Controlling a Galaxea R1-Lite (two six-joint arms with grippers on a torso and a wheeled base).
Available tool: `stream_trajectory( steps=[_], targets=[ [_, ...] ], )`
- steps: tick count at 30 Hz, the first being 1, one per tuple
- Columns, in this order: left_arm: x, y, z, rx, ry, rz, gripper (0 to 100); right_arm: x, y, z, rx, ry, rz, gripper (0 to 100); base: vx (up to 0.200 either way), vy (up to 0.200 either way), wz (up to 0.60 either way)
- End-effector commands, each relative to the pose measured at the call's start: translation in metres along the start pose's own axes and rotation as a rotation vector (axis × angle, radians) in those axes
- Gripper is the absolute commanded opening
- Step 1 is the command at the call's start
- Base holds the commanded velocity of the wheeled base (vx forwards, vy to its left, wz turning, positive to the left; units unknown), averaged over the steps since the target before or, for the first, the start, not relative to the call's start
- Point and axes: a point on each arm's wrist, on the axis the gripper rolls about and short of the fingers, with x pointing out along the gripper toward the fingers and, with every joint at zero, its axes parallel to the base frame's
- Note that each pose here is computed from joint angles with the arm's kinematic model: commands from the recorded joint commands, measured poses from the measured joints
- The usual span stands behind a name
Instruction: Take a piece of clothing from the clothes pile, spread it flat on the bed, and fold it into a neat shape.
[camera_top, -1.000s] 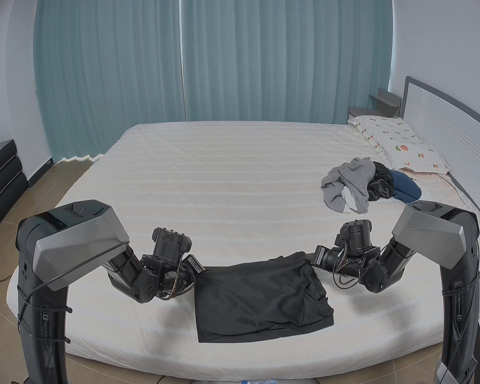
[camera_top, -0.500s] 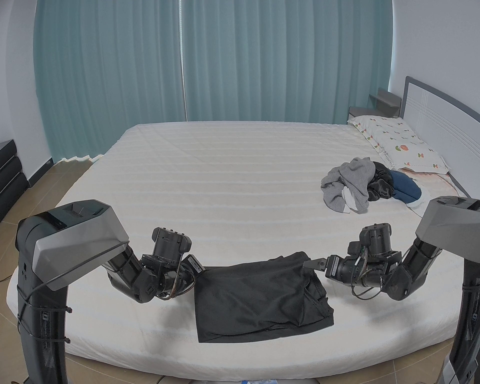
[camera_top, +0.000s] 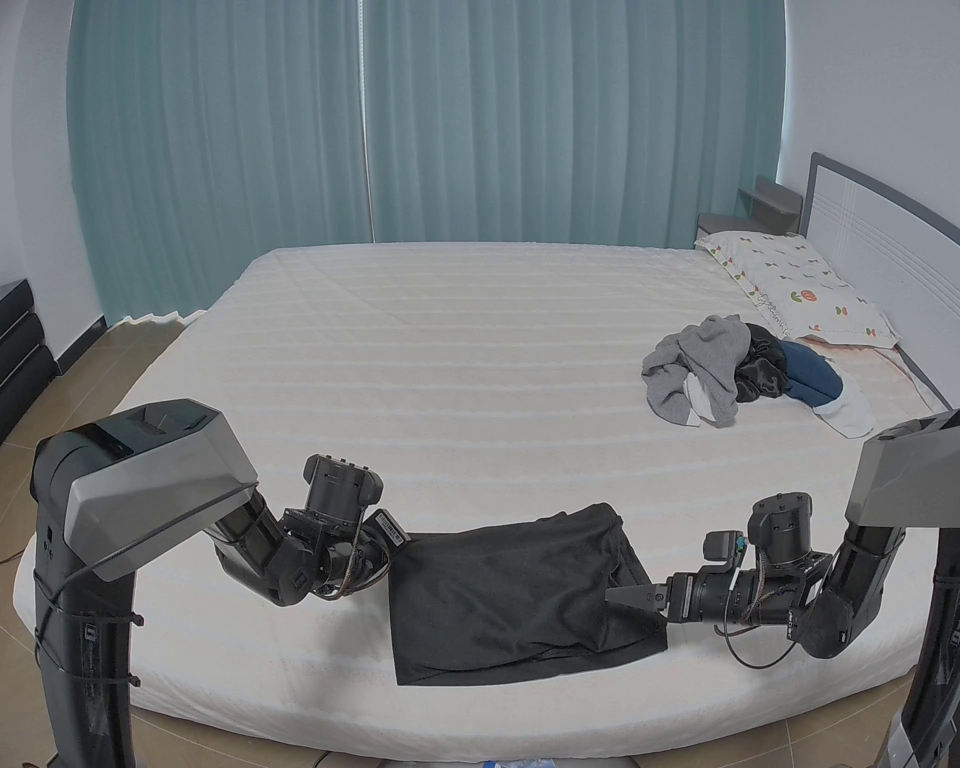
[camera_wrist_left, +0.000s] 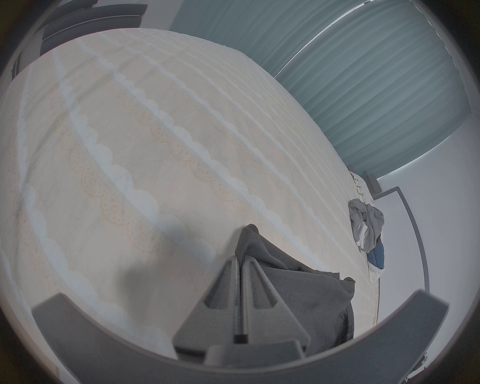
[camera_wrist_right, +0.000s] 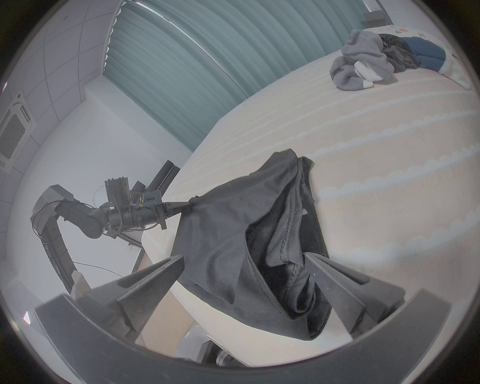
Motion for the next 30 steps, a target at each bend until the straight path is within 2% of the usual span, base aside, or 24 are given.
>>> stream_trajectory(
  steps=[1, 9, 10, 20, 30],
  targets=[
    [0.000, 0.000, 0.001, -0.001, -0.002, 0.000, 0, 0.004, -0.004, -0.008, -0.018, 0.031, -0.009, 100, 0.000, 0.000, 0.00],
    [0.000, 0.000, 0.001, -0.001, -0.002, 0.000, 0, 0.004, -0.007, -0.010, -0.031, 0.039, -0.021, 100, 0.000, 0.000, 0.00],
    [0.000, 0.000, 0.001, -0.001, -0.002, 0.000, 0, 0.004, -0.008, -0.010, -0.038, 0.039, -0.023, 0, 0.000, 0.000, 0.00],
    [0.000, 0.000, 0.001, -0.001, -0.002, 0.000, 0, -0.016, -0.021, -0.017, -0.114, 0.055, -0.083, 0, 0.000, 0.000, 0.00],
    [0.000, 0.000, 0.001, -0.001, -0.002, 0.000, 0, -0.032, -0.022, -0.022, -0.119, 0.064, -0.101, 0, 0.000, 0.000, 0.00]
  ],
)
